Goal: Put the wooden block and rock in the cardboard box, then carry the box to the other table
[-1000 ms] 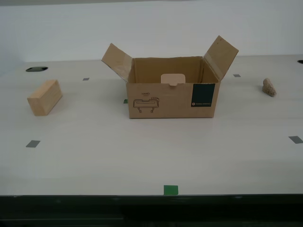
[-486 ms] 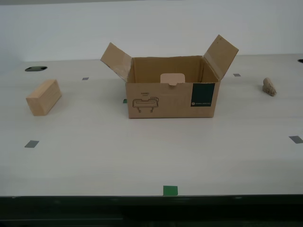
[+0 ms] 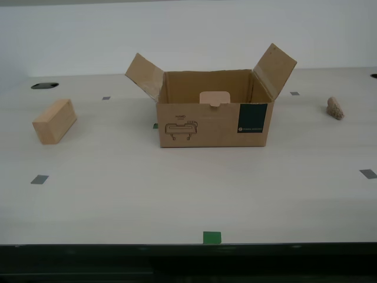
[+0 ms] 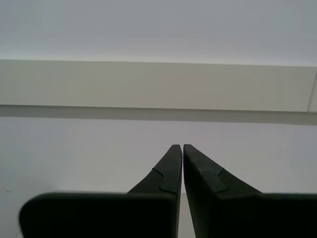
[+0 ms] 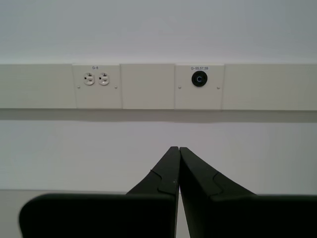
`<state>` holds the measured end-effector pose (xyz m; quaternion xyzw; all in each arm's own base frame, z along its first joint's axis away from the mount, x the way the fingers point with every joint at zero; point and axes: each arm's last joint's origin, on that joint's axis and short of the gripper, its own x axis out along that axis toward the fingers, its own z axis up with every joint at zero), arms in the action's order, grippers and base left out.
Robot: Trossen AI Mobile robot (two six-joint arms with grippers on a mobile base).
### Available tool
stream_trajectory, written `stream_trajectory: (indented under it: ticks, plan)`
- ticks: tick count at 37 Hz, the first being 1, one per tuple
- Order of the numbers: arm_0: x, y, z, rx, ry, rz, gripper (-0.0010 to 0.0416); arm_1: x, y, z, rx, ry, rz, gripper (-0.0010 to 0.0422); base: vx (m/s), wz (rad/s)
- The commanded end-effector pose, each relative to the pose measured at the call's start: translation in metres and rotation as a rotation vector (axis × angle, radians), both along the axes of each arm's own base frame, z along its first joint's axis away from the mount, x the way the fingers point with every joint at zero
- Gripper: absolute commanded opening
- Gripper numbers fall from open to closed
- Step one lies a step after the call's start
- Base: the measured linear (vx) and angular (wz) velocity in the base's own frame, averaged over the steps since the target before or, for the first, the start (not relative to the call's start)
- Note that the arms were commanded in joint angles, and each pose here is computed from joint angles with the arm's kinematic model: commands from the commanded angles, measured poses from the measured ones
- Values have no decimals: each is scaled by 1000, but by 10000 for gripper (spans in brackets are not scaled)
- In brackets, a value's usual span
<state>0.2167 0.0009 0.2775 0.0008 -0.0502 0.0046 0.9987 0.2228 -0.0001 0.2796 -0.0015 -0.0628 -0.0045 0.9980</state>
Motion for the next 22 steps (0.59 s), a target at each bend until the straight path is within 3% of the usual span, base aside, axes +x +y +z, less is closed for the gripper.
stream_trajectory:
  ticks: [1, 22]
  plan:
    - [0, 0, 0, 0, -3, 0, 0, 0, 0, 1, 1, -5, -1, 0, 0, 0]
    - [0, 0, 0, 1, -3, 0, 0, 0, 0, 1, 1, -5, 0, 0, 0, 0]
